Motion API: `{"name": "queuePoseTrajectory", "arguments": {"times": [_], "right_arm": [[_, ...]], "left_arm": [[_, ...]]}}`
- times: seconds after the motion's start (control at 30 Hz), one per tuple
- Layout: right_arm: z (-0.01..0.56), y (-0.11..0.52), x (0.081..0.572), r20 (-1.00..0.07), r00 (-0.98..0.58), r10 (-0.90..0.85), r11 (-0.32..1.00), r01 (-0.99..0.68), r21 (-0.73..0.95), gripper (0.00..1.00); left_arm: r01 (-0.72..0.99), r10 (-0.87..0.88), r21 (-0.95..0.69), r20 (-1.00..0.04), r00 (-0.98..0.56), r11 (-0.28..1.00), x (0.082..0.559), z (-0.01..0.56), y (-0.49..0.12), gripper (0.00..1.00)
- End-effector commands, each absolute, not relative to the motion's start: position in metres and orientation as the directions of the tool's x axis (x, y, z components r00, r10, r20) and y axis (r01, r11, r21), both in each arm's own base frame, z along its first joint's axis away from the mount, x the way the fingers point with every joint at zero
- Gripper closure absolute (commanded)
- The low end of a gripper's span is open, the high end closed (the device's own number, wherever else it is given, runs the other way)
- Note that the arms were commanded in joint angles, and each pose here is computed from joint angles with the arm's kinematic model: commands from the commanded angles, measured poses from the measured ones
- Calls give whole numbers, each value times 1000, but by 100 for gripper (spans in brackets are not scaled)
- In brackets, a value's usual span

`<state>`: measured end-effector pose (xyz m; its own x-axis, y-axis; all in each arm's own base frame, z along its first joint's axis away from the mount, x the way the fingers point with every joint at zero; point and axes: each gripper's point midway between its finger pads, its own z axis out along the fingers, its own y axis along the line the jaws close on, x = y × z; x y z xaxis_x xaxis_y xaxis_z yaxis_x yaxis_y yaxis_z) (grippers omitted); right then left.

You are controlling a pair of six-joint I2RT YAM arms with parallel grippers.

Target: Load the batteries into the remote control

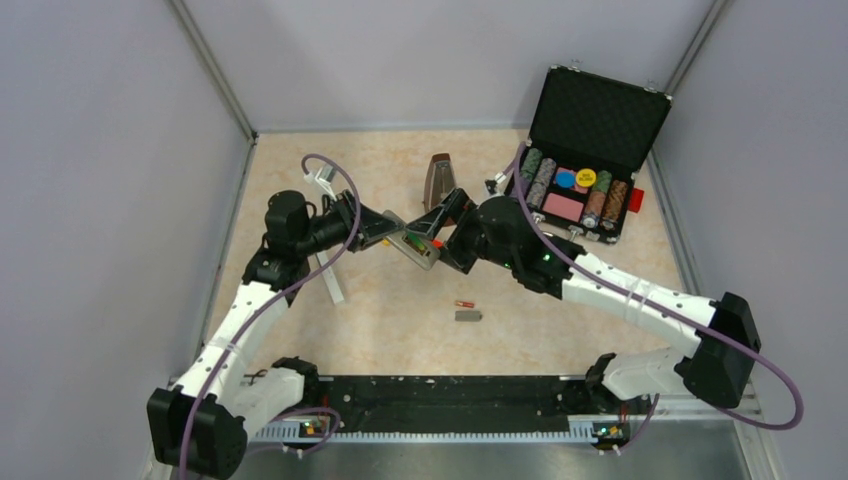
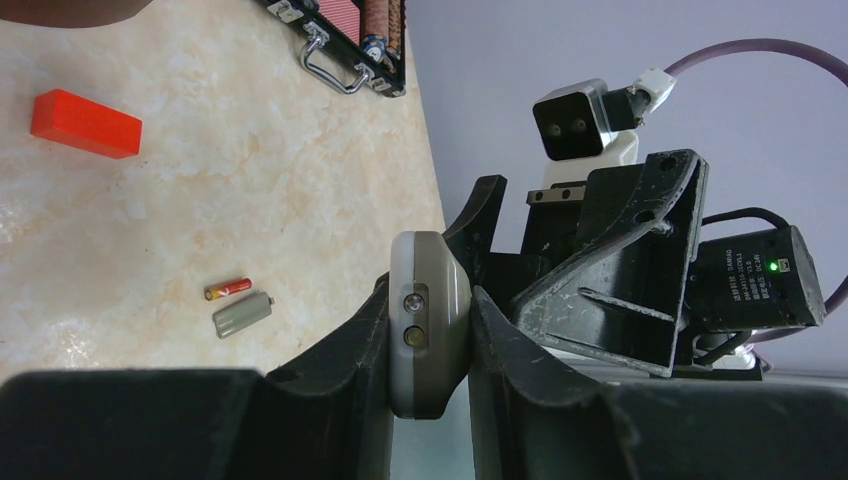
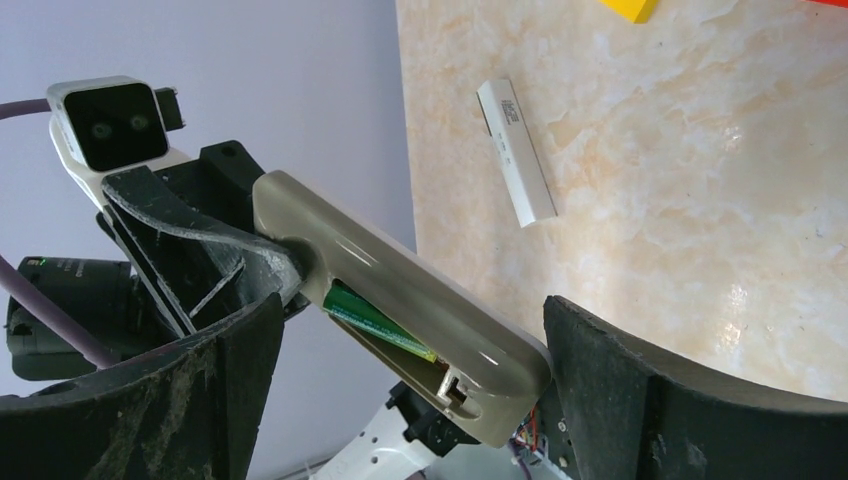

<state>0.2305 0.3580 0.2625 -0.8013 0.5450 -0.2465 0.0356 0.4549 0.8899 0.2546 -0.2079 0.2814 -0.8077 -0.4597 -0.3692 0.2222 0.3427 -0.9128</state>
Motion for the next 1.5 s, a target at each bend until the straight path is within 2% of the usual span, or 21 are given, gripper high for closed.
{"name": "queuePoseTrajectory", "arguments": {"times": [0.0, 0.17, 0.63, 0.7, 0.93, 1.03, 1.23, 1.37, 1.47], "right_arm": [[274, 366, 236, -225, -795, 564, 402, 25, 915, 1], [267, 369, 233, -219, -808, 547, 404, 26, 914, 7], [262, 368, 233, -192, -811, 552, 362, 26, 932, 42], [266, 368, 234, -193, -807, 558, 347, 16, 938, 44], [263, 366, 235, -218, -805, 551, 359, -7, 933, 45], [268, 364, 233, -238, -803, 546, 362, -31, 932, 42], [286, 345, 233, -312, -764, 565, 377, -97, 921, 19], [291, 318, 233, -384, -733, 562, 417, -150, 896, 15], [293, 292, 244, -516, -693, 503, 481, -272, 834, 18]], "left_arm": [[309, -470, -896, -433, -769, 320, 254, 301, -208, 100], [295, -473, -900, -422, -773, 321, 254, 299, -208, 100], [231, -470, -913, -376, -799, 337, 256, 291, -207, 100], [216, -469, -915, -364, -805, 340, 256, 291, -207, 100], [174, -479, -936, -309, -822, 305, 255, 297, -210, 100], [180, -483, -933, -318, -815, 311, 256, 298, -209, 100], [263, -462, -890, -423, -780, 372, 259, 294, -205, 100], [364, -411, -828, -536, -738, 426, 257, 291, -202, 100], [397, -393, -797, -580, -713, 455, 256, 288, -199, 100]]}}
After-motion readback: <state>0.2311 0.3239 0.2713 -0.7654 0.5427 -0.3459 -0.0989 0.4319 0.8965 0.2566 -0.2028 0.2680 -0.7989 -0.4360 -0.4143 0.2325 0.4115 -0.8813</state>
